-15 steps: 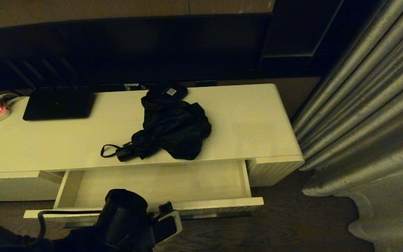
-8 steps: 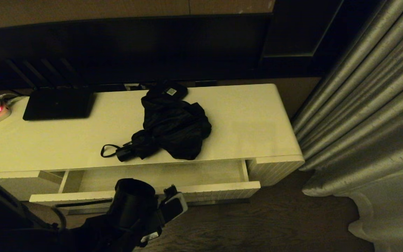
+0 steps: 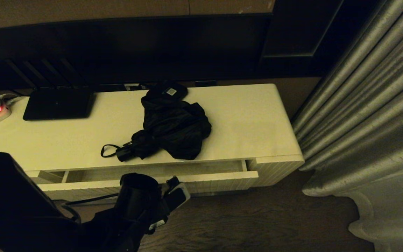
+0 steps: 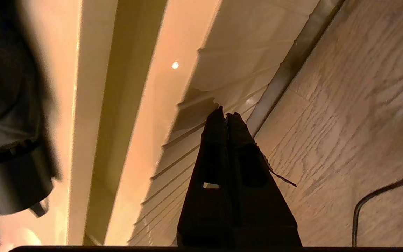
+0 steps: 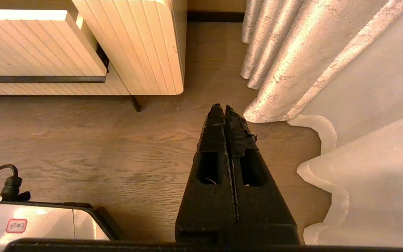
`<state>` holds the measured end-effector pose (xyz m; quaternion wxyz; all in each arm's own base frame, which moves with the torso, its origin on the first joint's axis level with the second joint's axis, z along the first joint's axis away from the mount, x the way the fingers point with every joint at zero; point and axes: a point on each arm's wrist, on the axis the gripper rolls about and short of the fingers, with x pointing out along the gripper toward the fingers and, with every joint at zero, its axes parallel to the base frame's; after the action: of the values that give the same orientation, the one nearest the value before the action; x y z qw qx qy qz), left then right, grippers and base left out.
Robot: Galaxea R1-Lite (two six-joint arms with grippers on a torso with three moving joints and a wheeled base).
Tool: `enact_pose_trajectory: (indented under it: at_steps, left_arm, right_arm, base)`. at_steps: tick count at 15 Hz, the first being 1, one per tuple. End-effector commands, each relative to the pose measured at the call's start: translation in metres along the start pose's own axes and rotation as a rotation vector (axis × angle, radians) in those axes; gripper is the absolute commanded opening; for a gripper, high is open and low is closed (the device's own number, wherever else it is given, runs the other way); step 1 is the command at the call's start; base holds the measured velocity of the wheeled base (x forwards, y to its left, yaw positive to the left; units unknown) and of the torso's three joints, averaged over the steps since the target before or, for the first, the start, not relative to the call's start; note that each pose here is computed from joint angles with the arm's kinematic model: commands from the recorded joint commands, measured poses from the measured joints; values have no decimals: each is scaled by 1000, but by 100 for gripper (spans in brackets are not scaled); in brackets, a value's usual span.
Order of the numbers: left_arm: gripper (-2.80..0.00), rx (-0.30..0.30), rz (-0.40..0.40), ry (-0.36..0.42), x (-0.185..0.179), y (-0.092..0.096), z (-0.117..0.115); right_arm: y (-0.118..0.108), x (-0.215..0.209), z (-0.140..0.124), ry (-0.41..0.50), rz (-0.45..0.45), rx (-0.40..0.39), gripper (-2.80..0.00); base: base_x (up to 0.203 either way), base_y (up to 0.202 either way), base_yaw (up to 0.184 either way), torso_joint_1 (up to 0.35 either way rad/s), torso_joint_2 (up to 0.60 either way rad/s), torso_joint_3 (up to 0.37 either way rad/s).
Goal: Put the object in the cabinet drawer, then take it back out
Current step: Close the drawer
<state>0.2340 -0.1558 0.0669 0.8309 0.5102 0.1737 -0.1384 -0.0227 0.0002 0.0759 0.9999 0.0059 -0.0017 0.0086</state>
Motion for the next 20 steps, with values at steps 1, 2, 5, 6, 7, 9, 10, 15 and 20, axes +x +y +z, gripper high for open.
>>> enact_pose_trajectory:
  at_steps: [1,2,5,6,7,9,10,15,20]
  left_arm:
    - [-280,4,1,16,7,-2,-2]
    - [-280,-2,6,19,10,-1,-1]
    - [-280,-21,28,19,18,5,2]
    - [-280,-22,30,21,20,5,2]
    - [-280,-25,32,26,23,5,1]
    - [-280,-33,42,23,27,7,3]
    - [-280,-33,42,23,27,7,3]
    - [-280,-42,52,26,34,9,3]
    - [-280,-46,44,23,34,7,2]
  right_arm:
    - [0,0,0,0,1,0,-280]
    - [0,0,0,0,1,0,-280]
    - [0,0,0,0,1,0,-280]
    - [0,0,0,0,1,0,-280]
    - [0,0,0,0,1,0,-280]
    - [0,0,0,0,1,0,-280]
    - [0,0,0,0,1,0,-280]
    - [0,0,0,0,1,0,-280]
    - [0,0,0,1,1,0,-280]
  base:
    - [0,0,0,0,0,0]
    - [0,0,0,0,0,0]
    - [0,0,0,0,0,0]
    - [0,0,0,0,0,0]
    - [0,0,0,0,0,0]
    - [0,0,0,0,0,0]
    - [0,0,0,0,0,0]
    - [0,0,0,0,0,0]
    - [0,0,0,0,0,0]
